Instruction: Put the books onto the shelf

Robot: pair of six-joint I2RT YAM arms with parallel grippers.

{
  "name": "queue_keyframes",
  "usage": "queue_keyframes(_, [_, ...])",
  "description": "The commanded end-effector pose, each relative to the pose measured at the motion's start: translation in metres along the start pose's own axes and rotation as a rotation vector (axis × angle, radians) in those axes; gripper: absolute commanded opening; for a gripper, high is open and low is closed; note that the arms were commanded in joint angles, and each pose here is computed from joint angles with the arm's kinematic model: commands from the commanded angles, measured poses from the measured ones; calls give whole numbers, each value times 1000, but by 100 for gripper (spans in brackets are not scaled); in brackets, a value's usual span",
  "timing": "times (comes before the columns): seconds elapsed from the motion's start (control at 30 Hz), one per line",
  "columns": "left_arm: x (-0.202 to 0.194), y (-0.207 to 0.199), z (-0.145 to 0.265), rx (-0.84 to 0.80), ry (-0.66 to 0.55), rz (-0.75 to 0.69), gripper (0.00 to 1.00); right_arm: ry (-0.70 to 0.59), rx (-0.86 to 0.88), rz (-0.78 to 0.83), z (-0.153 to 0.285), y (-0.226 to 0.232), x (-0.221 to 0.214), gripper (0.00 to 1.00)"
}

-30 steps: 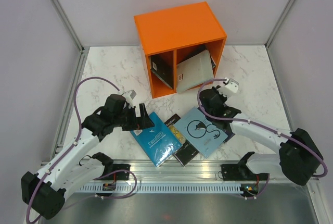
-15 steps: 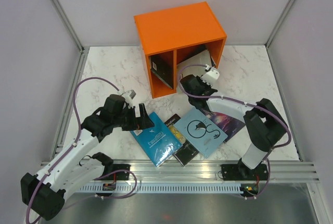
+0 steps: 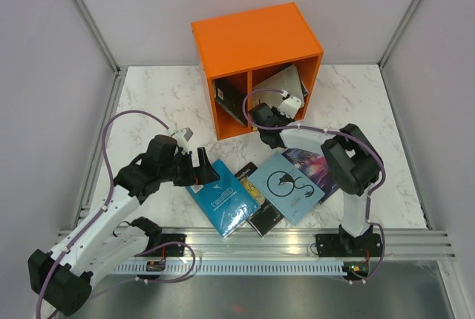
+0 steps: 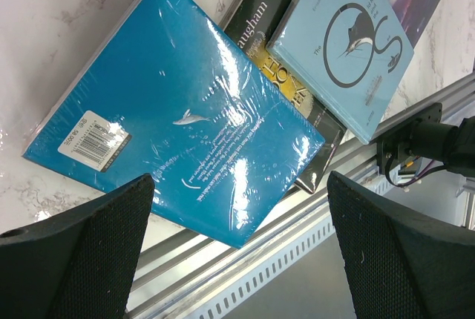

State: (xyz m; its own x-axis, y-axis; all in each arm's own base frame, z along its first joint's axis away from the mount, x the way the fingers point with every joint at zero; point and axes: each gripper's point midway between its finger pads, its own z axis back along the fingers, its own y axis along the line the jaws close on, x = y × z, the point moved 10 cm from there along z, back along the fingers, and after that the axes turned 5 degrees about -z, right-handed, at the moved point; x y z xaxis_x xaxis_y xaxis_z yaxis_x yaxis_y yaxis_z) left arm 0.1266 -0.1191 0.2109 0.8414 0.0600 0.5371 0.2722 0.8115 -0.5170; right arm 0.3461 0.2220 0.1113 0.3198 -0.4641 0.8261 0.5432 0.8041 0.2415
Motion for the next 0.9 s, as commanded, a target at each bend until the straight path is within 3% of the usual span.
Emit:
queue_keyframes(0.0, [5,-3,1,-19,-27,-39,100,-78,41,-118,-15,27,33,0])
queue_keyframes(0.47, [5,-2,1,-9,-25,-33,100,-89,15,-112,-47,34,39,0])
queue_keyframes(0.87, [5,0,-2,18,-14,-19,100,-39,95,-126,-6,8,62,0])
